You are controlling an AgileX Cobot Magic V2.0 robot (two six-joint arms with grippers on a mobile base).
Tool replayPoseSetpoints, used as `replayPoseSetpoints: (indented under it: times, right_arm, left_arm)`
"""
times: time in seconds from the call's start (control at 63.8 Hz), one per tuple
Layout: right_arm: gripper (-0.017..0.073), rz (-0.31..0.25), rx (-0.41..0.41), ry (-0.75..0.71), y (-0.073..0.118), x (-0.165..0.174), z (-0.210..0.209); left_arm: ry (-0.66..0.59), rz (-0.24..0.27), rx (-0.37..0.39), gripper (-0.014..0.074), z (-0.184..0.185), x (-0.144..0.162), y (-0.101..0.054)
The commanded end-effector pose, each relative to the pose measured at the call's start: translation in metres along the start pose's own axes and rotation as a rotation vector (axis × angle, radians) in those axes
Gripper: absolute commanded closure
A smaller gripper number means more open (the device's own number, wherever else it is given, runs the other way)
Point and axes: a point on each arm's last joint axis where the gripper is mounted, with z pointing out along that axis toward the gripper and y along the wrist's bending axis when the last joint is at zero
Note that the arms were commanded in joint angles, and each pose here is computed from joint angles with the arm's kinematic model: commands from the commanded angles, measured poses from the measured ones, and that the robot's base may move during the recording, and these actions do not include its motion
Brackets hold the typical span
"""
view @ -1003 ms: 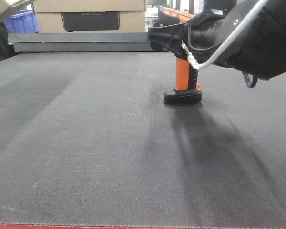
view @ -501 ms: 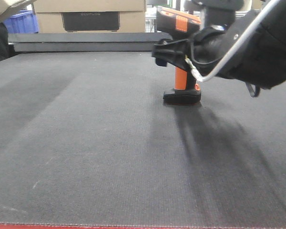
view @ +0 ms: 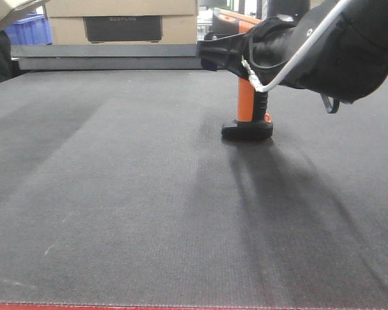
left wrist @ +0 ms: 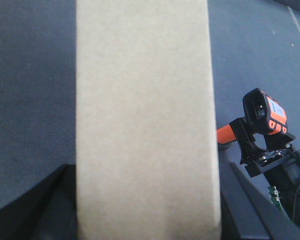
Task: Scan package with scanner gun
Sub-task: 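Lift the scanner gun off the belt with the right gripper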
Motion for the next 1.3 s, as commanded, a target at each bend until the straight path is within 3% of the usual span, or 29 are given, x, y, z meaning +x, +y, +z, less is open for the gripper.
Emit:
replayPoseSetpoints:
  times: [0.0,0.141,0.157,0.204,0.376,0.862,1.003,1.018,1.097,1.206,1.285]
  right_arm:
    - [0.0008,-0.001,0.01,-0.018,-0.001,-0.003,0.001]
    - [0.0009,0.011,0.023,-0.014,-0.002,-0.003,0.001]
    - [0.0009,-0.029,-0.026,-0.027,0.001,-0.004,0.002]
    - [0.0009,-0.042,-0.046,-0.029,0.001,-0.005,0.004]
    - [0.0009,0.065,0.033,-0.021,-0.004,-0.01,0.008]
    - [0.0009,0.063,0.033,-0.019,-0.004,-0.009,0.008]
    - [0.0009,0.076,0.082,0.034,-0.011,0.009,0.007]
    - [0.0123,0.081,0.09,0.054,-0.013,0.012,0.007]
    - [0.0284,0.072,0.077,0.082,-0.012,0.015,0.006]
    - [0.0284,0.013,0.003,0.049,-0.005,0.005,0.004]
    - [0.0284,0.014,-0.011,0.027,-0.003,-0.004,0.001]
  left_arm:
    - [-0.026,-0.002,0.017,0.0705,-0.003,-0.001,-0.006]
    - [-0.026,-0.002,0.017,0.0705,-0.003,-0.001,-0.006]
    - [-0.026,-0.002,0.017,0.0705,-0.003,-0.001,-0.006]
    - [-0.026,-0.002,0.017,0.0705,-0.003,-0.001,-0.006]
    - [-0.026,-0.002,0.017,0.0705,-0.003,-0.001,-0.006]
    - [-0.026,-0.002,0.017,0.0705,-0.003,-0.001,-0.006]
    - [-0.026,-0.002,0.017,0.0705,-0.003,-0.001,-0.006]
    - [-0.026,-0.002,0.017,0.0705,-0.003,-0.001,-0.006]
    - [-0.026,-0.002,0.017,0.0705,-0.003,-0.001,-0.006]
    - [-0.026,-0.002,0.017,0.0705,-0.003,-0.001,-0.006]
    - [-0.026,-0.002,0.017,0.0705,-0.003,-0.001,-0.006]
